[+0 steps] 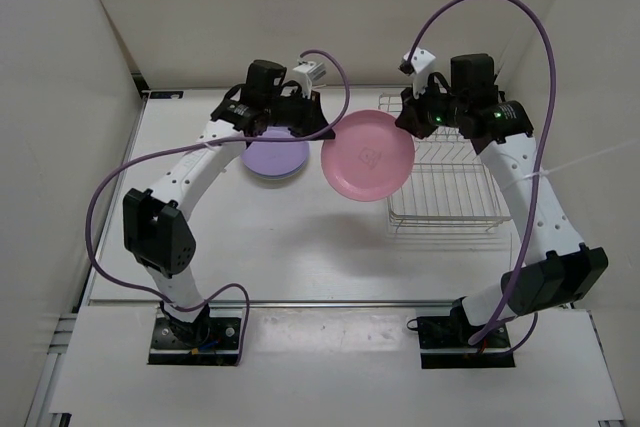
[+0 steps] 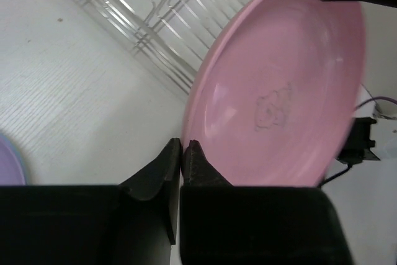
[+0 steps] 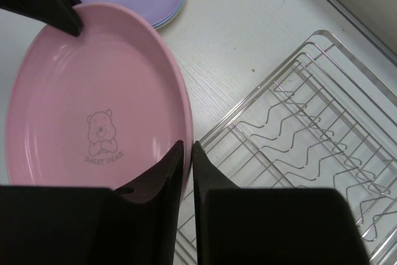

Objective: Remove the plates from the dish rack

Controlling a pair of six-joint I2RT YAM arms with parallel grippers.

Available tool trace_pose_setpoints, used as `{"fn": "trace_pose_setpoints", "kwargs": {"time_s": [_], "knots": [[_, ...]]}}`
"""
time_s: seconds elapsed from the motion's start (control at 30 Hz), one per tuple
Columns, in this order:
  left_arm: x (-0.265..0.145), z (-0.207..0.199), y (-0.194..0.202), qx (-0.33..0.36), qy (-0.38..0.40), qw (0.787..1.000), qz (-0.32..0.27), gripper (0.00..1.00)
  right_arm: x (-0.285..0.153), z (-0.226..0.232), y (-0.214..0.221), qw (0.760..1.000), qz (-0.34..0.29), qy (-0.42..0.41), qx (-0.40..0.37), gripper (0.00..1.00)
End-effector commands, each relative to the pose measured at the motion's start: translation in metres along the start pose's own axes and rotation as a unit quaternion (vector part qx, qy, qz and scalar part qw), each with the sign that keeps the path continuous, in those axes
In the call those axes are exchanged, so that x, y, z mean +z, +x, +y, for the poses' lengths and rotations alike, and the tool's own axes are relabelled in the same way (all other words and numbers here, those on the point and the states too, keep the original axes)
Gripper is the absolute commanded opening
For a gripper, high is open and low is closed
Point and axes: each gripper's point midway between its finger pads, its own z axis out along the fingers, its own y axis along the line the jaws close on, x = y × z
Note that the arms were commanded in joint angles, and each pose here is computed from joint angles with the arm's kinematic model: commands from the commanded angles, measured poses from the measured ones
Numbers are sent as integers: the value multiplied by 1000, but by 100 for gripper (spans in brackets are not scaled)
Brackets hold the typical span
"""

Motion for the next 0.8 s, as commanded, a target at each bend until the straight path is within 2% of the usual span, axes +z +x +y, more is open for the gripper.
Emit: {"fn": "trace_pose_setpoints", "kwargs": {"time_s": [0.0, 0.03, 0.13, 0.23, 0.27, 0.3, 0.43, 0.53, 0.57, 0.7, 0.77], "knots": [[-3, 12, -11, -20, -48, 998, -27, 11, -11, 8, -23, 999, -34, -18, -11, 17], [-2, 16, -10, -24, -55, 998, -29, 11, -11, 8, -23, 999, -33, -18, -11, 27], [-2, 29, -8, -39, -91, 995, -33, 11, -11, 8, -23, 999, -33, -18, -11, 43], [-7, 34, -6, -43, -112, 992, -39, 11, -6, 5, -17, 1000, -24, -15, -7, 47], [-7, 43, -1, -48, -132, 989, -37, 11, -6, 2, -16, 1000, -20, -5, 0, 50], [-9, 45, 0, -48, -144, 988, -38, 11, -3, 0, -13, 1000, -14, 0, 6, 59], [-27, 79, 2, -53, -243, 967, -53, 11, -4, -22, -14, 998, -11, 59, 13, 71], [-54, 113, 5, -64, -327, 940, -66, 11, -5, -29, -14, 997, -10, 81, 16, 72], [-67, 131, 9, -93, -346, 931, -71, 11, -5, -29, -14, 997, -10, 81, 16, 72], [-105, 170, 10, -153, -378, 908, -98, 11, -8, -30, -9, 996, -7, 91, 16, 72], [-115, 177, 10, -170, -365, 910, -104, 11, -10, -31, -7, 995, -5, 97, 17, 72]]}}
